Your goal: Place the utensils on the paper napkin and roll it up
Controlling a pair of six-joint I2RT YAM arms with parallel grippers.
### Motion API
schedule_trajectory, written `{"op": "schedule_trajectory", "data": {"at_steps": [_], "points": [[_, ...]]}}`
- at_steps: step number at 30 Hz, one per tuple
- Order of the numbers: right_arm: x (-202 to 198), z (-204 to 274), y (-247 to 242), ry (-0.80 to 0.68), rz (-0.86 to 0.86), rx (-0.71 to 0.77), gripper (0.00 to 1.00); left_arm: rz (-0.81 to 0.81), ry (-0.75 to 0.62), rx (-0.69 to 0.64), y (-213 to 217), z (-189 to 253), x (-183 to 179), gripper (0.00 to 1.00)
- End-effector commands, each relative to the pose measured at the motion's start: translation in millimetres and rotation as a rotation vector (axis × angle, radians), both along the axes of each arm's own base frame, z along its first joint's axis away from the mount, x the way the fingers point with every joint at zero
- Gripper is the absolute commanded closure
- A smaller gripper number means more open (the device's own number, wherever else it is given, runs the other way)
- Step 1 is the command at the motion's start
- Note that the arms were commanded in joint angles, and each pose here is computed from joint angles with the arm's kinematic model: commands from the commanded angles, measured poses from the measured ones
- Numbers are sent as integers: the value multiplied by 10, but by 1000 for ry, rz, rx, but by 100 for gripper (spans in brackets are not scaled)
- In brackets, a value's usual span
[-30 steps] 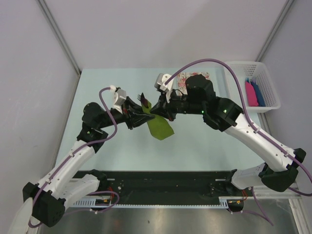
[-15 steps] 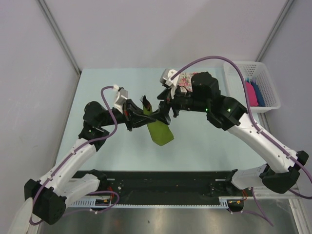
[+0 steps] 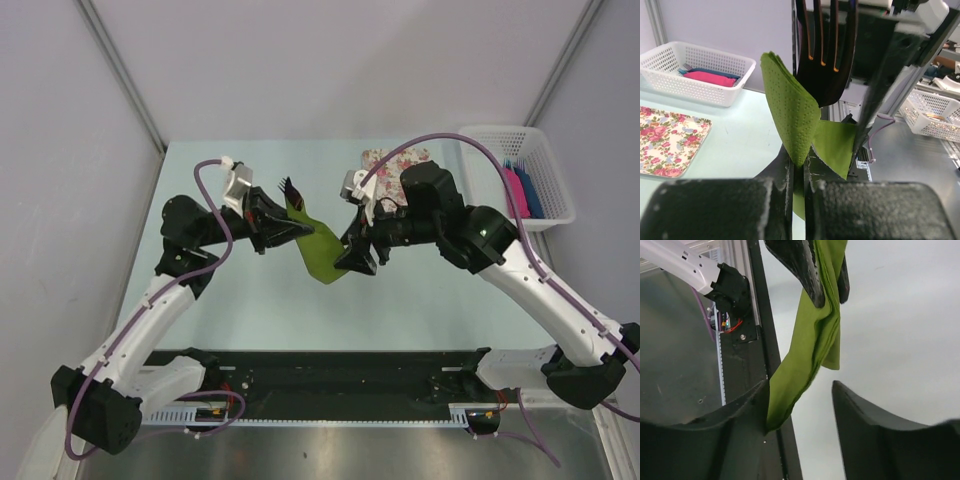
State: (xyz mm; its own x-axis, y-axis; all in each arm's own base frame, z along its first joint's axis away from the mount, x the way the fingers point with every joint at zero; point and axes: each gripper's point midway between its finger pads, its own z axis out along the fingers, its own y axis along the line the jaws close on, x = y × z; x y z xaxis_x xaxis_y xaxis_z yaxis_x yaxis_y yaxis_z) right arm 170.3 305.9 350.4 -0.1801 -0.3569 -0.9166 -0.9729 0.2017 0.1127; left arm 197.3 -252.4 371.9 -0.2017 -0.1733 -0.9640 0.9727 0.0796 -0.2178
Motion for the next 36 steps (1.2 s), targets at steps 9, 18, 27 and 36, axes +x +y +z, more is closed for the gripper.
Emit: {"op": "schedule_trajectory", "data": {"at_steps": [9,18,27,36], "points": [[164,-55,-136,-71,27,-22,100,-103,-82,-62,56,410,-312,100],[403,-143,43,-229,86,-23,100,-189,-43,-107,35,572,-557,100],[456,-172,307,-297,95,40,100,-202,-69,-144,-47,732,-605,100],[1045,342,-261,31,-291,207,21,161,33,-200,217,755,302,100]]}}
